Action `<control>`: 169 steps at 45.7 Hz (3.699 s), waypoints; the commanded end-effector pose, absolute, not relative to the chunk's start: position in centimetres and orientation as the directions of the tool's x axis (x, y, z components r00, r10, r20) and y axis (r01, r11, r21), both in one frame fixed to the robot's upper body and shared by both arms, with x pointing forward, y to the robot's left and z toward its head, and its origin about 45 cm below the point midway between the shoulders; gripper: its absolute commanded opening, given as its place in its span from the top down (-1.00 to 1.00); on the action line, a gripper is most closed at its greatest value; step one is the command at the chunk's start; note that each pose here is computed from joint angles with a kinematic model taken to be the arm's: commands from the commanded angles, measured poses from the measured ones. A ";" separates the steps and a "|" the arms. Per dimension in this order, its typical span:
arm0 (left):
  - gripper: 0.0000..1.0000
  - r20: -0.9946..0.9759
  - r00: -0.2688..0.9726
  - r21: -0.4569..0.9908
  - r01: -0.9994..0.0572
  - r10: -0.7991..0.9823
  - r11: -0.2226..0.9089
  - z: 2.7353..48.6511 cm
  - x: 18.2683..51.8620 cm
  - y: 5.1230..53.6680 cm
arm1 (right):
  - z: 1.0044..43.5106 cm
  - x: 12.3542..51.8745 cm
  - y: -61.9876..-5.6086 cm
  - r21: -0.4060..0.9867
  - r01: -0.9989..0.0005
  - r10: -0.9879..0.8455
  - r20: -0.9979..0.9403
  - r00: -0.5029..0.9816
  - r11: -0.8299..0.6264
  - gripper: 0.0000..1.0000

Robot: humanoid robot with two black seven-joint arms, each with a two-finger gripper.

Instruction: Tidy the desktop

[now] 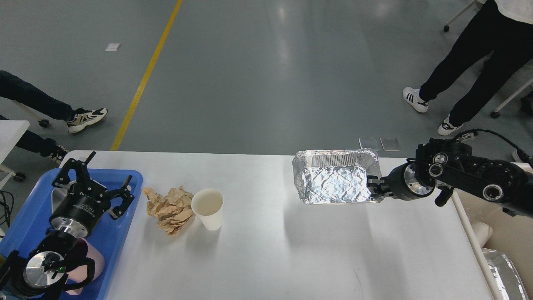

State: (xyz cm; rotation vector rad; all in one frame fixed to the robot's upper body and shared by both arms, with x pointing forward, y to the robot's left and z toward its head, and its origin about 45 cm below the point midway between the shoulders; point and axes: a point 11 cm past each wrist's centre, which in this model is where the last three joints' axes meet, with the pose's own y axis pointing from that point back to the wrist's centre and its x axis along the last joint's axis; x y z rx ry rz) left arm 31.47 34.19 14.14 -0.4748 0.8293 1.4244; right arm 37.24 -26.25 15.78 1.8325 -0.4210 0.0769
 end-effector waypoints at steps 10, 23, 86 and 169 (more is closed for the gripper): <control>-0.94 -0.726 -0.070 0.203 -0.972 0.684 0.116 14.0 31.2 34.7 | 15.8 37.3 -26.0 0.912 -0.325 -0.272 0.256 0.928 -0.249 1.00; -0.94 -0.729 -0.061 0.198 -0.972 0.682 0.125 14.1 31.6 34.1 | 15.9 37.3 -25.6 0.907 -0.324 -0.286 0.246 0.926 -0.268 1.00; -0.94 0.355 0.328 0.538 -0.838 0.875 0.095 30.2 28.5 48.0 | 15.8 37.1 -25.2 0.902 -0.316 -0.317 0.220 0.923 -0.293 1.00; -0.77 0.509 0.855 0.763 -0.502 0.100 0.408 13.1 34.9 21.7 | 15.6 37.0 -27.2 0.909 -0.325 -0.346 0.226 0.911 -0.260 1.00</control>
